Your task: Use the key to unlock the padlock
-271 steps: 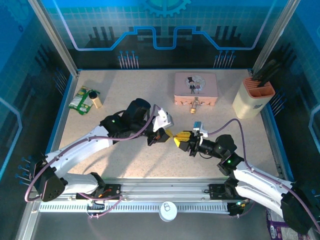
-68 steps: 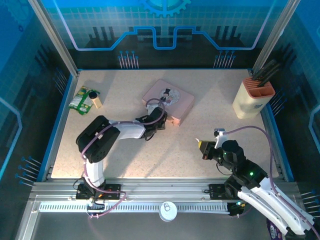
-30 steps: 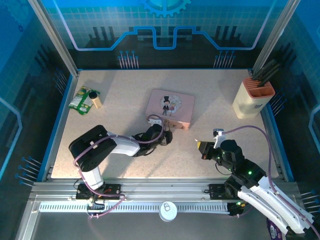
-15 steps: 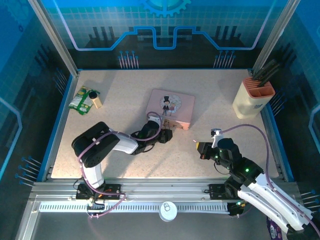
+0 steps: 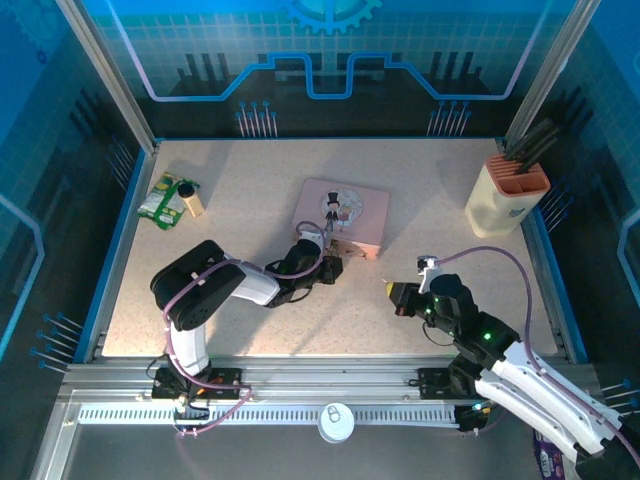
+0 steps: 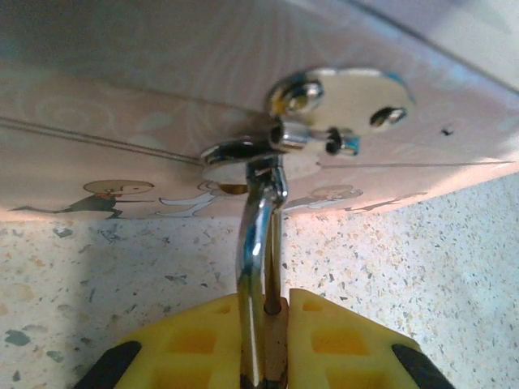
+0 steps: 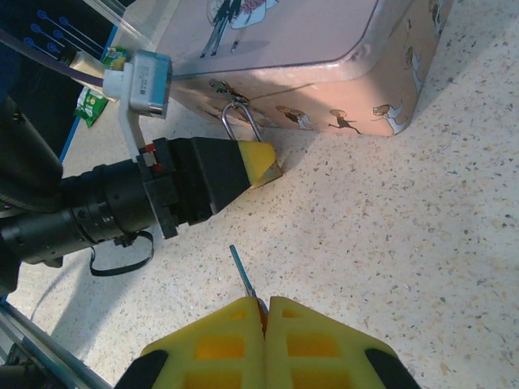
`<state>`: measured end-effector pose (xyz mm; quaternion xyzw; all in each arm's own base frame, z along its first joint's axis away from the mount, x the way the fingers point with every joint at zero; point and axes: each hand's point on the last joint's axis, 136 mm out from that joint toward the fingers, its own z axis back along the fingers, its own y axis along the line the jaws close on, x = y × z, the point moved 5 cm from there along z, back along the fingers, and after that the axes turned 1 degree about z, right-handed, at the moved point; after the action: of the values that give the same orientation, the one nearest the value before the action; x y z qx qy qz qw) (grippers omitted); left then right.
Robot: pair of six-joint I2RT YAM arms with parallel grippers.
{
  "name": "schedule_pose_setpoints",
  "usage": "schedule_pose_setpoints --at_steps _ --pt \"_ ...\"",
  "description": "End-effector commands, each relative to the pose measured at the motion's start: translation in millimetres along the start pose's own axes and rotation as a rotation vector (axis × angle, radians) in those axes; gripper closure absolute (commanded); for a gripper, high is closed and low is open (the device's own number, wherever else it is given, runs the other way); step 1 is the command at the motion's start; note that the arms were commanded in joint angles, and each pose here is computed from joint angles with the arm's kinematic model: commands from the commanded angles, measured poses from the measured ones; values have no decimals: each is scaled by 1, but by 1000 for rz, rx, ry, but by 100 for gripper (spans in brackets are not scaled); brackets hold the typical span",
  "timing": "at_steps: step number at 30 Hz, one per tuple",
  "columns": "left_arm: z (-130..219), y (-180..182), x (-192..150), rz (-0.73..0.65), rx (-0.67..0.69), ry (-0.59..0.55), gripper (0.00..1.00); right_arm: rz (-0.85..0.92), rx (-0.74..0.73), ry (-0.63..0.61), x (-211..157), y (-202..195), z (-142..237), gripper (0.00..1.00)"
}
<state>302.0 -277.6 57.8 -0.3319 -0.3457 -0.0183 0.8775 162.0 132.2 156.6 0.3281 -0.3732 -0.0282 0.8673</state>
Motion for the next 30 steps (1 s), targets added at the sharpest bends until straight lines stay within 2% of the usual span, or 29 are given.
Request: schedule_pose_setpoints --at_steps 1,12,16,23,30 --pt "4 -6 0 40 -50 -9 91 -43 58 9 -4 7 -8 100" --pt "14 -25 7 221 -156 -14 95 -167 93 50 -16 3 -30 100" --pt "16 -32 9 270 -181 2 95 -286 150 84 -18 0 -42 100" --pt "17 -41 14 318 -208 8 95 -353 148 109 -15 -3 -52 100" --pt "18 -56 23 341 -264 -3 95 -434 205 143 -8 -2 -66 100"
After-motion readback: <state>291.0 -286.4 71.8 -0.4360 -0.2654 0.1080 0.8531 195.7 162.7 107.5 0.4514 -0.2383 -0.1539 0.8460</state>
